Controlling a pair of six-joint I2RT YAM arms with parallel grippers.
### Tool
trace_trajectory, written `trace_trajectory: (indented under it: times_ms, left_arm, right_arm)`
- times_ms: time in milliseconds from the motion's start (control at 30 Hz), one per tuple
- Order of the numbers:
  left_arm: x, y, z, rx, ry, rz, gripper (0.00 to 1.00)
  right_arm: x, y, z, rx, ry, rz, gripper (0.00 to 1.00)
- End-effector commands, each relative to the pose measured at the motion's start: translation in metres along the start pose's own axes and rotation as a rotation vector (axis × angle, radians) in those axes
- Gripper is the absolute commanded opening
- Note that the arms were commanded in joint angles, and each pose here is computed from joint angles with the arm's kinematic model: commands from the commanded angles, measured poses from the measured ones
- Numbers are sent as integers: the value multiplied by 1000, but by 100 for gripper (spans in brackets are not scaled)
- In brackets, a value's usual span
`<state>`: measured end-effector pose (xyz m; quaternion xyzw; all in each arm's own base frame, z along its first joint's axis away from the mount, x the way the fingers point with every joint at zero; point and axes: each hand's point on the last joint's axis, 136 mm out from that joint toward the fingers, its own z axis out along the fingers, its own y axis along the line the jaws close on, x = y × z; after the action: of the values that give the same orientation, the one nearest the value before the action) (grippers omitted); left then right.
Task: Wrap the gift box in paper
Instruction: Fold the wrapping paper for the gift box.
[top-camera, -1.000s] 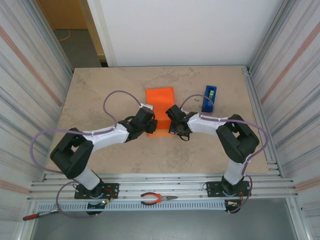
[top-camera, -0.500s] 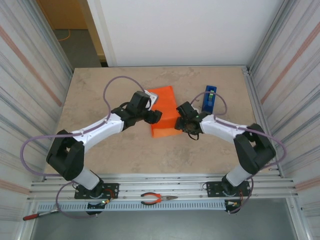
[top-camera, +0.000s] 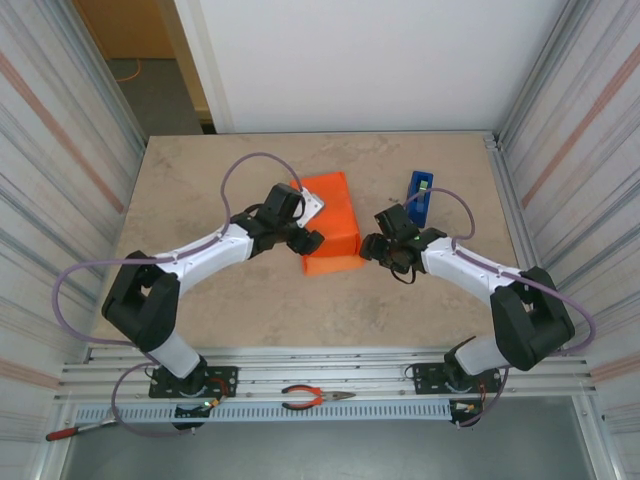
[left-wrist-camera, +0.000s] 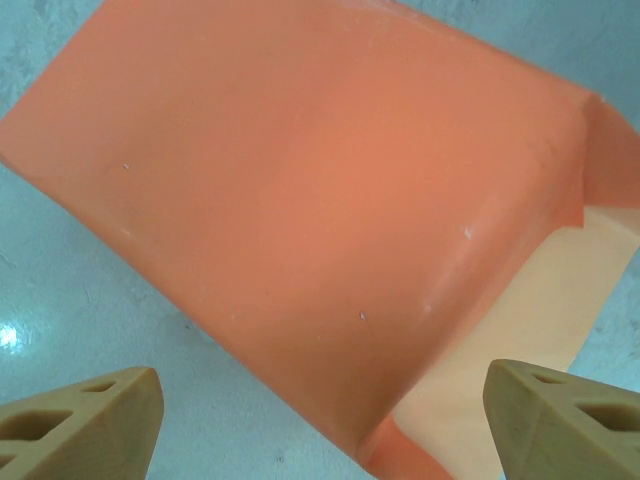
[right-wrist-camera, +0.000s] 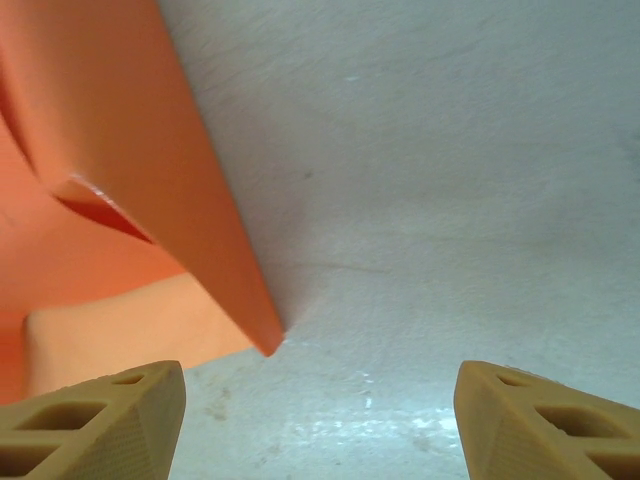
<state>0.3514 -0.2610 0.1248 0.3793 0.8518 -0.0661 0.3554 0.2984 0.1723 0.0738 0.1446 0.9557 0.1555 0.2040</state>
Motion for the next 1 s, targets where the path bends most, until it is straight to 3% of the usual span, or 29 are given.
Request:
trace_trajectory:
  times_ms: [0, 400, 967]
  left_arm:
    - [6, -2, 10, -34, 6, 76, 84]
    - [11, 5, 30, -161, 37, 170, 82]
    - [25, -1, 42, -147, 49, 195, 79]
  right_arm:
    - [7, 8, 9, -68, 72, -9, 70]
    - [13, 5, 28, -72, 112, 24, 68]
    - [13, 10, 38, -103, 115, 63, 65]
